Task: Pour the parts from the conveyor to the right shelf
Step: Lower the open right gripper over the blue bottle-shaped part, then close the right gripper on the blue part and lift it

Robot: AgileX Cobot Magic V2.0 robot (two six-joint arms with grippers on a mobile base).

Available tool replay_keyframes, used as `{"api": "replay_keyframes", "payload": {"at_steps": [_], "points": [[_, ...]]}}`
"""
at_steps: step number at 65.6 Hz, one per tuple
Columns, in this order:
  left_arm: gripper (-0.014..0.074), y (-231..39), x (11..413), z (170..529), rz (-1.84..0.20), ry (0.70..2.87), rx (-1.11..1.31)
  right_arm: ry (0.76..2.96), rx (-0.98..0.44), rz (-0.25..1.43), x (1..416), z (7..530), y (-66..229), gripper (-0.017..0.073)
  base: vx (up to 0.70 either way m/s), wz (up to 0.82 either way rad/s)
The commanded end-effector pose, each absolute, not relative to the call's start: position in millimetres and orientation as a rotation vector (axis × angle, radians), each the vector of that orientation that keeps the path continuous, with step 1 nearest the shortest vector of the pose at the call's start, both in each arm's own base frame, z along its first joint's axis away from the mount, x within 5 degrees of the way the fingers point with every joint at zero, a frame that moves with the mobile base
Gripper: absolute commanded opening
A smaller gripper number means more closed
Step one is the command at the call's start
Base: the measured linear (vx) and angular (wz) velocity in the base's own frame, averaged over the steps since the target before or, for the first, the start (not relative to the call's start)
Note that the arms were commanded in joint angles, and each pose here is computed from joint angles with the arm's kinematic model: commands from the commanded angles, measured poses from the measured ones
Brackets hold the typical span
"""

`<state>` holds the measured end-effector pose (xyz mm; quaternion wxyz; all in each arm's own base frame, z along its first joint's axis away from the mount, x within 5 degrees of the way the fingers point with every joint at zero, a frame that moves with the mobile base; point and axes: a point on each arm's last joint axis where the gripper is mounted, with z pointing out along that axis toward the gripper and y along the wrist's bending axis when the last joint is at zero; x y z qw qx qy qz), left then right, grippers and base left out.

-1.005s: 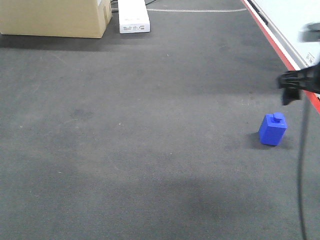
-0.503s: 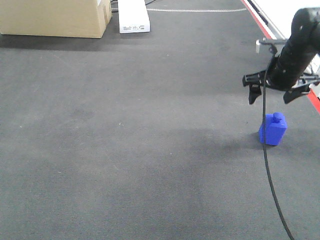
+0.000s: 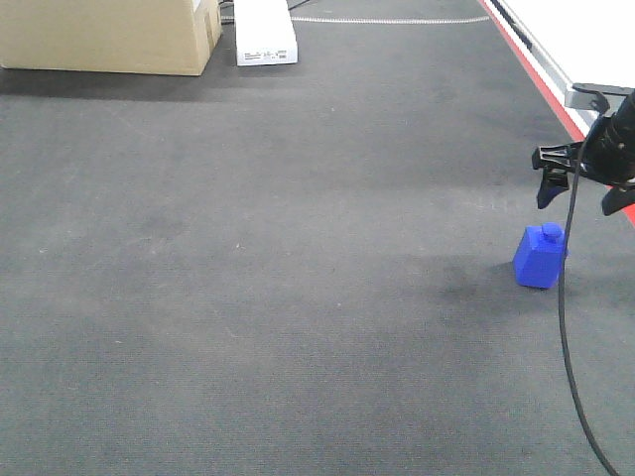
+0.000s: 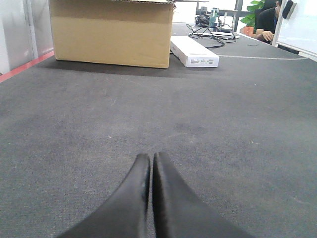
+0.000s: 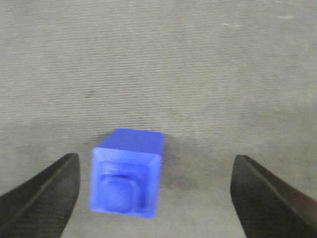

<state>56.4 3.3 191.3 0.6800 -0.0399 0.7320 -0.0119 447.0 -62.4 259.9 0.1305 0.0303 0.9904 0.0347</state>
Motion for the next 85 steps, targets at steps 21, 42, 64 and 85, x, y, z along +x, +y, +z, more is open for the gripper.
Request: {"api": "replay_keyframes", "payload": {"at_steps": [21,42,64,85], "points": [[-0.0006,1.3,54.9,205.4,-0.052,1.539,-0.068,2.883,-0.003,0.095,444.2,274.8,-44.7,0.0584,0.00,0.00],[-0.0006,1.3,54.9,205.4,-0.052,1.539,-0.068,2.929,0.004,0.074,452.2,251.0,-47.6,0.0584,0.00,0.00],[-0.0006,1.3,54.9,205.4,-0.052,1.539,-0.068,2.974,0.013,0.111,458.2,228.4,-46.7,0.0579,0.00,0.00],[-0.0006,1.3,54.9,205.4,-0.052,1.539,-0.068,3.001,0.020,0.123,460.6,216.6,-46.6,0.0365,0.00,0.00]]}}
